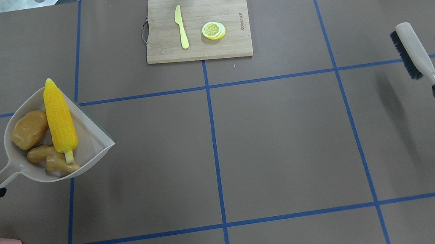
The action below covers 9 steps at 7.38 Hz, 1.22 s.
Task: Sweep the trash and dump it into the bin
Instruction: 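Carry the loaded dustpan with the left gripper over the pink bin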
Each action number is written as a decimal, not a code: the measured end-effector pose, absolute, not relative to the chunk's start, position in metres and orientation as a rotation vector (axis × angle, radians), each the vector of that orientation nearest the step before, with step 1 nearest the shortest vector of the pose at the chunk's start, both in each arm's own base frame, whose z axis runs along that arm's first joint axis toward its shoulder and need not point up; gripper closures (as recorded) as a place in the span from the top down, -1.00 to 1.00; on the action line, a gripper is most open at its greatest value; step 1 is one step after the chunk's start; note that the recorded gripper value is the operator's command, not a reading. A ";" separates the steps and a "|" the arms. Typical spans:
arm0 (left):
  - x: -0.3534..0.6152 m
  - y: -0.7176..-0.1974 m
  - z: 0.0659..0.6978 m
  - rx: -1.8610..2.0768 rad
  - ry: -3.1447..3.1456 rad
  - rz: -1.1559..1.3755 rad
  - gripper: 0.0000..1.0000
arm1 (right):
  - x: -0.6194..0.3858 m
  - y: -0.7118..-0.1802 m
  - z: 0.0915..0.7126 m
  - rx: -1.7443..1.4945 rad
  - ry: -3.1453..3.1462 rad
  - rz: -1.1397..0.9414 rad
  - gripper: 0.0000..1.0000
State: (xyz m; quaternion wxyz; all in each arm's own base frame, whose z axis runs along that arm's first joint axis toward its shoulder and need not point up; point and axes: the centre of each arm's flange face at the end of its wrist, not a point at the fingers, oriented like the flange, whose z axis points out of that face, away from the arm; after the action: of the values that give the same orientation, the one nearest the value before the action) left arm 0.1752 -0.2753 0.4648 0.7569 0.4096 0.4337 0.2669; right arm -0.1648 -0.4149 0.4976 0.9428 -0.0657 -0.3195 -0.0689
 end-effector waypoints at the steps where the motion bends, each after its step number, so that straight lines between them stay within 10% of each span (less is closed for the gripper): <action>1: 0.160 -0.264 0.474 0.898 0.955 0.578 -1.00 | -0.155 -0.409 0.524 -0.150 -0.646 -0.142 -1.00; 9: 0.059 -0.204 0.546 0.909 1.014 0.489 -1.00 | -0.147 -0.396 0.621 -0.160 -0.714 -0.163 -1.00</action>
State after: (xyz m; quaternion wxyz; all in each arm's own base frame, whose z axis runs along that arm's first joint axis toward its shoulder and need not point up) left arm 0.0585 -0.2036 0.5464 0.7493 0.4161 0.4640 0.2238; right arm -0.1470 -0.3955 0.6208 0.9306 -0.0781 -0.3485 -0.0798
